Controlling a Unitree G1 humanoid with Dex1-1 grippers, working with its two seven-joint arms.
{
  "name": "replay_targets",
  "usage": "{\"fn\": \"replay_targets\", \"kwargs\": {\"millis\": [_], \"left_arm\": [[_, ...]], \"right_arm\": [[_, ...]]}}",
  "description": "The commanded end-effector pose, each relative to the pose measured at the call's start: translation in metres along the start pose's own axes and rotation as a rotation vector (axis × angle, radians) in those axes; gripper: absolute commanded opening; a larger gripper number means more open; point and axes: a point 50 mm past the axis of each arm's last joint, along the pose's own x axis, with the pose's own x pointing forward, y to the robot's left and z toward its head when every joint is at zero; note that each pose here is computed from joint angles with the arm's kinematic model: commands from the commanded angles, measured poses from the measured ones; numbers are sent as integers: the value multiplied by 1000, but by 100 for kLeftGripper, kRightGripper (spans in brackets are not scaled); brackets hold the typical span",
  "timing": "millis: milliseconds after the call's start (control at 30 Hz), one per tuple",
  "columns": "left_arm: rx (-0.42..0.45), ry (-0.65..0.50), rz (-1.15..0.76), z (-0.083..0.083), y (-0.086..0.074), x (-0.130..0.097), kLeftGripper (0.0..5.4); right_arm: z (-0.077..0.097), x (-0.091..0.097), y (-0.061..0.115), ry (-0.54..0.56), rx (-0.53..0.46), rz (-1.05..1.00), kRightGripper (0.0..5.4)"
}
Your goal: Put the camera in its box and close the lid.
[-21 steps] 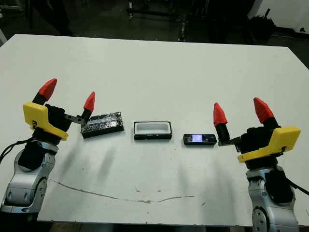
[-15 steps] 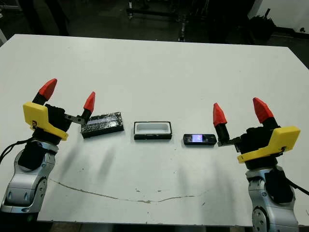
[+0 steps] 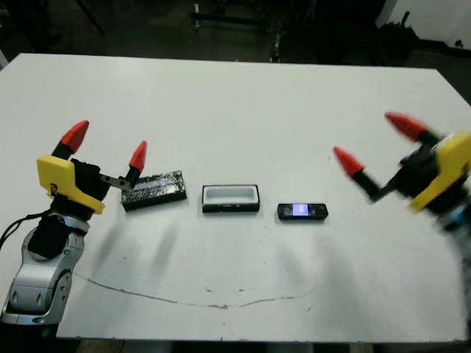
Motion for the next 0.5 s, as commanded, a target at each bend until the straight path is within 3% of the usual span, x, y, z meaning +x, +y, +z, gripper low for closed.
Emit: {"fn": "replay_targets", "kwargs": {"millis": [33, 233, 367, 500], "left_arm": [[-11, 19, -2, -3, -1, -1, 540], [3, 20, 0, -4, 0, -1, 540], [-5, 25, 3, -4, 0, -1, 540], [-17, 36, -3, -5, -1, -1, 540]], "right_arm": [[1, 14, -13, 93, 2, 196, 539], [-11, 41, -18, 221, 54, 487, 539], [-28, 60, -9, 337, 28, 615, 539], [-36, 70, 0, 359, -4, 688, 539]]}}
